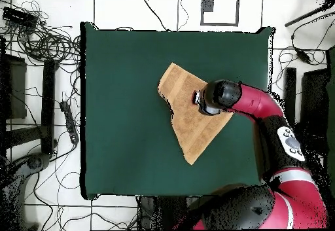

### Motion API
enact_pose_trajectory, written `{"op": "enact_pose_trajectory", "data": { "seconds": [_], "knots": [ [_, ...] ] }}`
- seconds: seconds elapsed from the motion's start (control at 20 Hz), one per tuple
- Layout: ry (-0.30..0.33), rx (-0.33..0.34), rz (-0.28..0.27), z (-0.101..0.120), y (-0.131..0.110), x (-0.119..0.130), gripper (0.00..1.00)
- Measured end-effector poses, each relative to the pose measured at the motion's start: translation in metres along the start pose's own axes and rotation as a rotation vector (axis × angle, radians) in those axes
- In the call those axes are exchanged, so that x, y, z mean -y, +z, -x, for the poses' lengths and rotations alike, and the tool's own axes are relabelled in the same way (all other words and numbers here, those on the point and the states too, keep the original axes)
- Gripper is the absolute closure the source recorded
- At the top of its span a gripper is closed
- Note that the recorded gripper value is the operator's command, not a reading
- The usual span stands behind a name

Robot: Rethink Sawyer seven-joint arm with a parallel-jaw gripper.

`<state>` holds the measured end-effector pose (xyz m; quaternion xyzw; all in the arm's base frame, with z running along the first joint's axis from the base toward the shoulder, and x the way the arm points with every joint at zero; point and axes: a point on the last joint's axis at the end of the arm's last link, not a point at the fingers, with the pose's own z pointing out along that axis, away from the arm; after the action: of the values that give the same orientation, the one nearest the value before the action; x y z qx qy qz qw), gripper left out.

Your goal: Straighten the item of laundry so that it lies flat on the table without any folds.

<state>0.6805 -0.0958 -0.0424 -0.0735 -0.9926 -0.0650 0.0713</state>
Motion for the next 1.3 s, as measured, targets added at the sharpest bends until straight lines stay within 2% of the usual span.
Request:
{"op": "enact_pose_trajectory", "data": {
  "seconds": [0.4,0.75,1.3],
  "knots": [
    [0.013,-0.125,0.043,0.018,0.001,0.007,0.0],
    [-0.018,-0.232,0.106,0.033,0.002,0.015,0.0],
    [-0.1,-0.314,0.217,0.045,0.004,0.029,0.0]
  ]
}}
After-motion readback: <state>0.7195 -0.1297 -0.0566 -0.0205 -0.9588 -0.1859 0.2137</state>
